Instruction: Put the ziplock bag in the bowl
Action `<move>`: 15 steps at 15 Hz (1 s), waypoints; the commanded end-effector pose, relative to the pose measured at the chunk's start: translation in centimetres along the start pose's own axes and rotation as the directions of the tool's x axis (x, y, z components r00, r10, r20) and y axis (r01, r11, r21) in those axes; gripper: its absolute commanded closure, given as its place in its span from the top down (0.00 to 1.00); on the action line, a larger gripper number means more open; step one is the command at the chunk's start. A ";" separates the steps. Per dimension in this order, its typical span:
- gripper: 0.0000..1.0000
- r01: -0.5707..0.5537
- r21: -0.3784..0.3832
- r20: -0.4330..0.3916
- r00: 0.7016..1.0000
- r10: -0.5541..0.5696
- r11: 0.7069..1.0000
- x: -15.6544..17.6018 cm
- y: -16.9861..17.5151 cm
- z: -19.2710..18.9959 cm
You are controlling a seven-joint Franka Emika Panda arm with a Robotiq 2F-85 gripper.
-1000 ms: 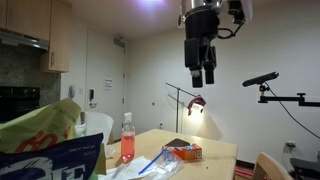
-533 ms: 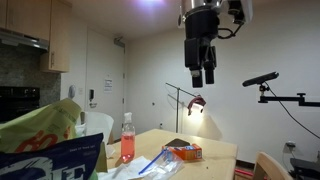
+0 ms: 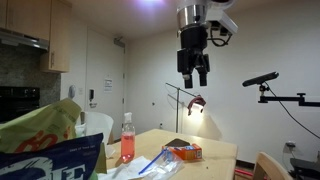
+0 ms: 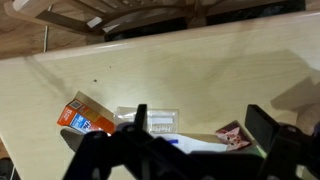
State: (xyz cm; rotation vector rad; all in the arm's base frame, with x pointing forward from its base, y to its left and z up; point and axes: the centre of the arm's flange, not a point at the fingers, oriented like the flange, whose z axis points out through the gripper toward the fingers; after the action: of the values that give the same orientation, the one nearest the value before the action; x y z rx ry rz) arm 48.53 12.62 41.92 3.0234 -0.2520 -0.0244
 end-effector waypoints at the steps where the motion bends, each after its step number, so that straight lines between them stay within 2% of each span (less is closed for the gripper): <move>1: 1.00 -0.041 -0.010 0.028 0.999 0.042 0.999 6.3 2.9 -1.8; 5: 1.00 -0.052 0.000 0.069 0.996 0.052 0.999 11.0 6.5 -1.8; 8: 1.00 -0.009 0.079 0.136 0.991 -0.002 0.997 13.3 8.3 -0.4; 9: 1.00 -0.027 0.103 0.169 0.986 0.010 0.994 14.0 8.8 0.2; 11: 1.00 -0.087 0.120 0.217 0.974 0.059 0.989 15.0 10.1 1.7; 15: 1.00 -0.286 0.061 0.286 0.923 0.257 0.956 16.5 13.1 5.0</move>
State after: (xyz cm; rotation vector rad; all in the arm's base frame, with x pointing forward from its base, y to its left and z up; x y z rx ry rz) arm 60.77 -1.77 39.09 3.0888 -0.5257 -0.3469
